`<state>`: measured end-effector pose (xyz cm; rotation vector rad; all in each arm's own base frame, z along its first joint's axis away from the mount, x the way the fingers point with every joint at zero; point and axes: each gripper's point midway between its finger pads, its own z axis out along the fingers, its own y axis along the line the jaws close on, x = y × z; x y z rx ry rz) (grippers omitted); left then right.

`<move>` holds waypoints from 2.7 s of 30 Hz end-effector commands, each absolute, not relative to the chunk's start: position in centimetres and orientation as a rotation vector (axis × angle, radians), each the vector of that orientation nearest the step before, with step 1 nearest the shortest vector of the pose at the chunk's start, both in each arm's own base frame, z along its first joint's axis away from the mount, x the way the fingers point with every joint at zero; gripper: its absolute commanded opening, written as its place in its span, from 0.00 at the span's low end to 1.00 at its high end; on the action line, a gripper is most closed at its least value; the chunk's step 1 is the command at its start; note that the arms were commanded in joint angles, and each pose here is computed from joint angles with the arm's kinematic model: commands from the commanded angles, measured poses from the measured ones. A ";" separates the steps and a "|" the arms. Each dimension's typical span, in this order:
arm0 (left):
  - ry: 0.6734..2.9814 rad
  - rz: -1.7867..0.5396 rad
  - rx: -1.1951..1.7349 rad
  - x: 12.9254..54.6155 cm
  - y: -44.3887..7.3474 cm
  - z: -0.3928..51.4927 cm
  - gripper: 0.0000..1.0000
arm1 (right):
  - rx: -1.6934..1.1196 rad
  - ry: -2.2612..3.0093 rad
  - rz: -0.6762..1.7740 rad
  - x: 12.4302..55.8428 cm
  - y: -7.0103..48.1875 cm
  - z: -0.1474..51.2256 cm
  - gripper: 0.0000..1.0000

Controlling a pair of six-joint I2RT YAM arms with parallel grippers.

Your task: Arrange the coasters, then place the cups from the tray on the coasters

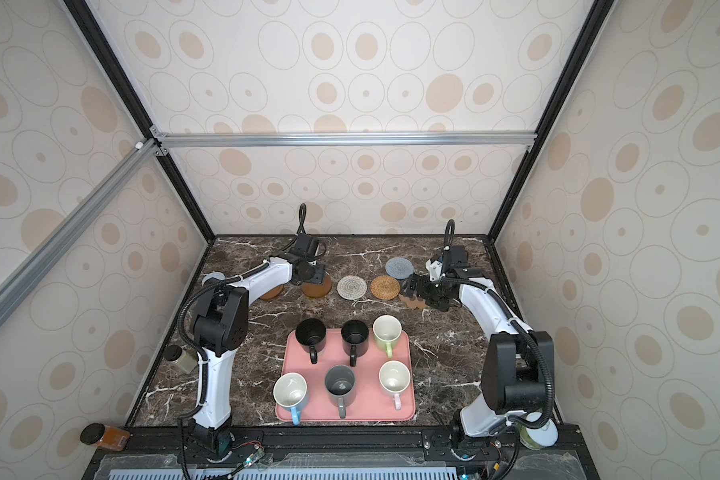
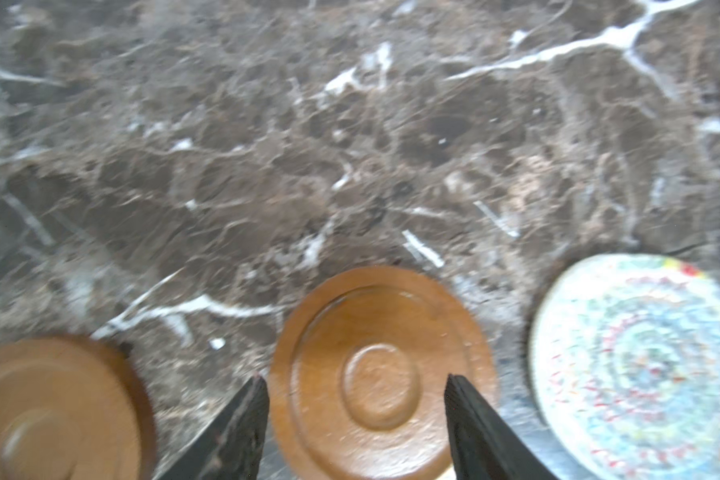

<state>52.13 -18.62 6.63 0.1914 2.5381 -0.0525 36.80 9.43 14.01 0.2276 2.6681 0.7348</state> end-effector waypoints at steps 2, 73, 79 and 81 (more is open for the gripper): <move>2.567 -0.151 0.194 52.6 -19.9 5.4 0.68 | 0.232 2.681 0.711 35.7 8.7 14.0 1.00; 2.473 -0.197 0.264 52.0 -22.4 11.8 0.77 | 0.255 2.637 0.685 35.8 7.7 15.4 1.00; 2.469 -0.330 0.387 52.2 -29.4 11.0 0.77 | 0.248 2.629 0.682 35.4 7.4 15.8 1.00; 2.464 -0.375 0.415 52.1 -31.6 10.7 0.77 | 0.244 2.634 0.676 35.3 7.3 15.8 1.00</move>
